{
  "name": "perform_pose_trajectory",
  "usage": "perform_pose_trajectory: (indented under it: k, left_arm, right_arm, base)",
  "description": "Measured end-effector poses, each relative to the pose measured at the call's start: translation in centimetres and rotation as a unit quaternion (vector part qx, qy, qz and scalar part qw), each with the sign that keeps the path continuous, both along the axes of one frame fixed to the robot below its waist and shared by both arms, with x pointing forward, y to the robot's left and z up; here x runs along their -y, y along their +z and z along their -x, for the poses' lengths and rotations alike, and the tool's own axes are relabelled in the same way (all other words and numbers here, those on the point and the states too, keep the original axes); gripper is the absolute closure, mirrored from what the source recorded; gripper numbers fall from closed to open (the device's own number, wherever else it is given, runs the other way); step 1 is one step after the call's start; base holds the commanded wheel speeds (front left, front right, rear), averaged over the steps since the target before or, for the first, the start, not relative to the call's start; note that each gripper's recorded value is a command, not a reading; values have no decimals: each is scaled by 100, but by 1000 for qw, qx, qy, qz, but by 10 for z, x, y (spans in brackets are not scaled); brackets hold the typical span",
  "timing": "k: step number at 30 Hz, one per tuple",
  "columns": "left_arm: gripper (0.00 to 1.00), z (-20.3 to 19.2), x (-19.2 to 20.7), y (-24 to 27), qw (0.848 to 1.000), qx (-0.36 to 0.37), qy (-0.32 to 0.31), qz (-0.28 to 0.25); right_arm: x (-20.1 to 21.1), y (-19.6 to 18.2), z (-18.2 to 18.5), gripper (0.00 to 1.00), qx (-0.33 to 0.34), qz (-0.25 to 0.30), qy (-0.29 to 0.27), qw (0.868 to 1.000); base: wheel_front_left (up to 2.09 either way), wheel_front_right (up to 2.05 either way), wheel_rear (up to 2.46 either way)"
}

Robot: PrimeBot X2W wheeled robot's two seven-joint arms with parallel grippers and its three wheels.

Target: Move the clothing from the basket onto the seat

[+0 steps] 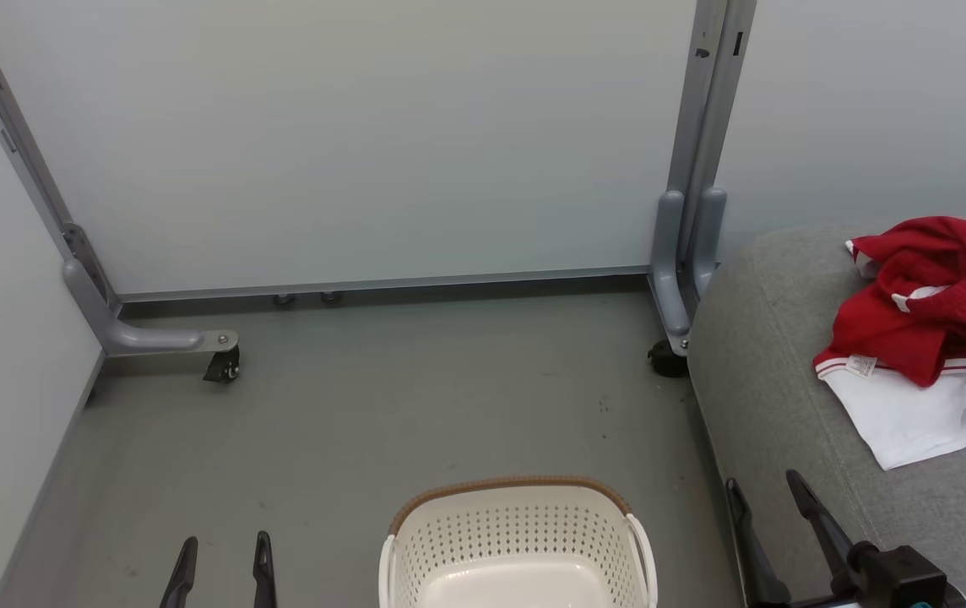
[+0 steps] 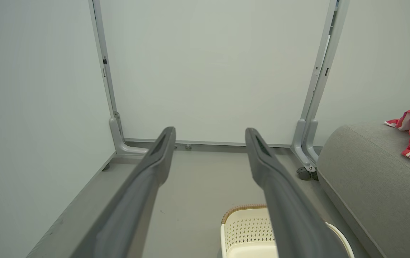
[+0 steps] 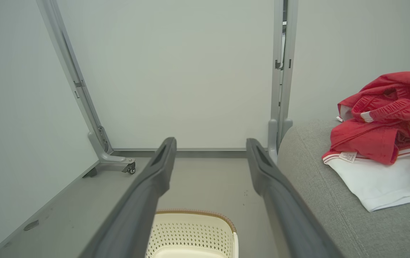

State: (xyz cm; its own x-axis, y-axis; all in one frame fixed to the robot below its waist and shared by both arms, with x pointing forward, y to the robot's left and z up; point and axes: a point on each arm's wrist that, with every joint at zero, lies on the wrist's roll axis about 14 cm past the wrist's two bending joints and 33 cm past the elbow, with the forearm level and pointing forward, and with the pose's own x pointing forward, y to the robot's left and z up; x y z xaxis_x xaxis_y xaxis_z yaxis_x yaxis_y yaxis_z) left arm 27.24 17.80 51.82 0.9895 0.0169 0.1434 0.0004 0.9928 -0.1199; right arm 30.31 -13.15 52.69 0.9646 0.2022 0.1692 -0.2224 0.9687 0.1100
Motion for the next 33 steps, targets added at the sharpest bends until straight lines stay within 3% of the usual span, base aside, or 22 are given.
perform_pose_trajectory:
  k: [12, 13, 18, 33]
  left_arm:
    - [0, 4, -4, -5, 1000, -5, 3, -2]
    - [100, 4, -3, -5, 1000, -6, 2, -4]
    - [100, 5, -2, -20, 1000, -29, 1, 2]
    - [100, -11, -12, -29, 988, -56, 12, 145]
  right_arm:
    - [4, -5, 3, 0, -7, 0, -7, 1000]
    - [3, -5, 3, 100, -7, 1, -6, 1000]
    - [2, -21, 6, 100, -34, -5, -7, 999]
    - [19, -26, -8, 100, -76, -140, -29, 987]
  base:
    - [0, 0, 0]
    - [0, 0, 0]
    - [0, 0, 0]
    - [0, 0, 0]
